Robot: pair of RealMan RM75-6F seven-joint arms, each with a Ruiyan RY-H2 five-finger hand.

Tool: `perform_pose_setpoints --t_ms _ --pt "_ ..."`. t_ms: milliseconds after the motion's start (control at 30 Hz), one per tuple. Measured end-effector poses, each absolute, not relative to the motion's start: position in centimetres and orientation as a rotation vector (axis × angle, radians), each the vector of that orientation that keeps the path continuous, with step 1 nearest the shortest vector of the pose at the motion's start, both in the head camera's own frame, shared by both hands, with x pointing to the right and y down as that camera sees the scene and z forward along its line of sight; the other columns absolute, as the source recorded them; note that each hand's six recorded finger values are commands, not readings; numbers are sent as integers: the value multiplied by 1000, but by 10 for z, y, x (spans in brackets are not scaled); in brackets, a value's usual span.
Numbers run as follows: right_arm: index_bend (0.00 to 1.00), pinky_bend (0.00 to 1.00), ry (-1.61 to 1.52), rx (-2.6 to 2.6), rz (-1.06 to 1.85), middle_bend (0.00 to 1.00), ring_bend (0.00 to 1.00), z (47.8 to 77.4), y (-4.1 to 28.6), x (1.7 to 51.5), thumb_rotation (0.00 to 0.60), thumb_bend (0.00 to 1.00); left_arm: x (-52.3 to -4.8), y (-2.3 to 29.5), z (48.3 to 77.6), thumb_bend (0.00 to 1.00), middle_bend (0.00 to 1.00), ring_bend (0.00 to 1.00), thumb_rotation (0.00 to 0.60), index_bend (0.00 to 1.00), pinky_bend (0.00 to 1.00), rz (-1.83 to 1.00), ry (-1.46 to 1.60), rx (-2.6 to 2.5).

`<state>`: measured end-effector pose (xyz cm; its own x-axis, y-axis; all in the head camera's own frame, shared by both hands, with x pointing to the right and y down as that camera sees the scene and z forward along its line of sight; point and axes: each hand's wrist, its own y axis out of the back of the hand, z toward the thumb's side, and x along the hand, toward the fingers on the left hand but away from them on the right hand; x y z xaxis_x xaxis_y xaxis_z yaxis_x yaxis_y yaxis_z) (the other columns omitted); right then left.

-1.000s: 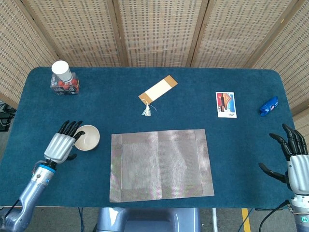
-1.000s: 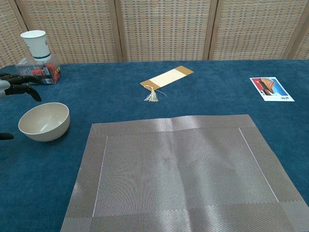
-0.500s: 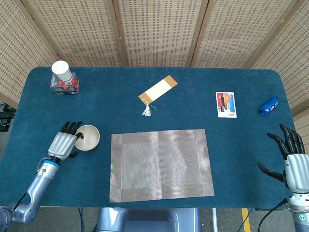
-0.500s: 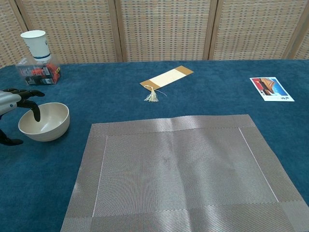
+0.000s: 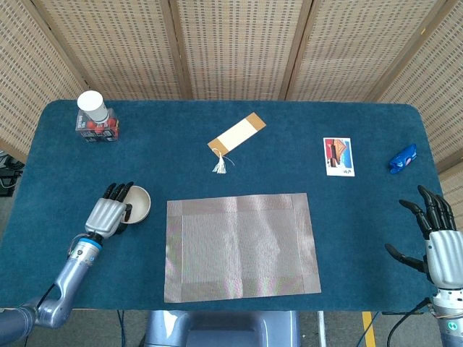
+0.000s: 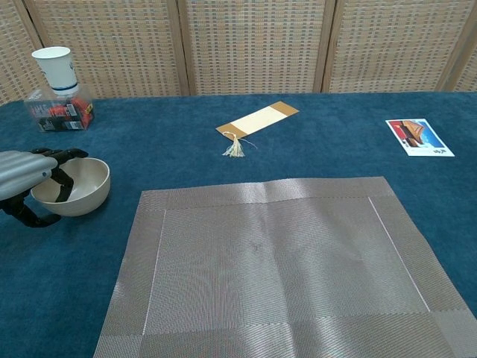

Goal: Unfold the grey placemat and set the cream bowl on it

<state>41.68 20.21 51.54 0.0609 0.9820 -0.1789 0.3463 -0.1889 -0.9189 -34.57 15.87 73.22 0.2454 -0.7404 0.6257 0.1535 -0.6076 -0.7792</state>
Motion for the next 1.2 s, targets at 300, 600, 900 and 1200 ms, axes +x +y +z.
perform_pose_setpoints --t_ms 300,600,900,1200 --pt "238 0 -1350 -1635 1134 0 0 516 202 416 600 225 -344 159 730 613 0 0 600 867 0 -1446 579 -1735" --pt "238 0 -1350 -1638 1128 0 0 515 203 415 600 225 -339 158 719 616 0 0 600 870 0 -1397 601 -1735" --pt "238 0 -1352 -1646 1117 0 0 513 204 414 600 225 -297 153 694 615 0 0 600 870 0 -1248 596 -1771" --pt "238 0 -1378 -1648 1101 0 0 507 203 418 600 225 -209 159 673 615 0 0 600 870 0 -1037 469 -1811"
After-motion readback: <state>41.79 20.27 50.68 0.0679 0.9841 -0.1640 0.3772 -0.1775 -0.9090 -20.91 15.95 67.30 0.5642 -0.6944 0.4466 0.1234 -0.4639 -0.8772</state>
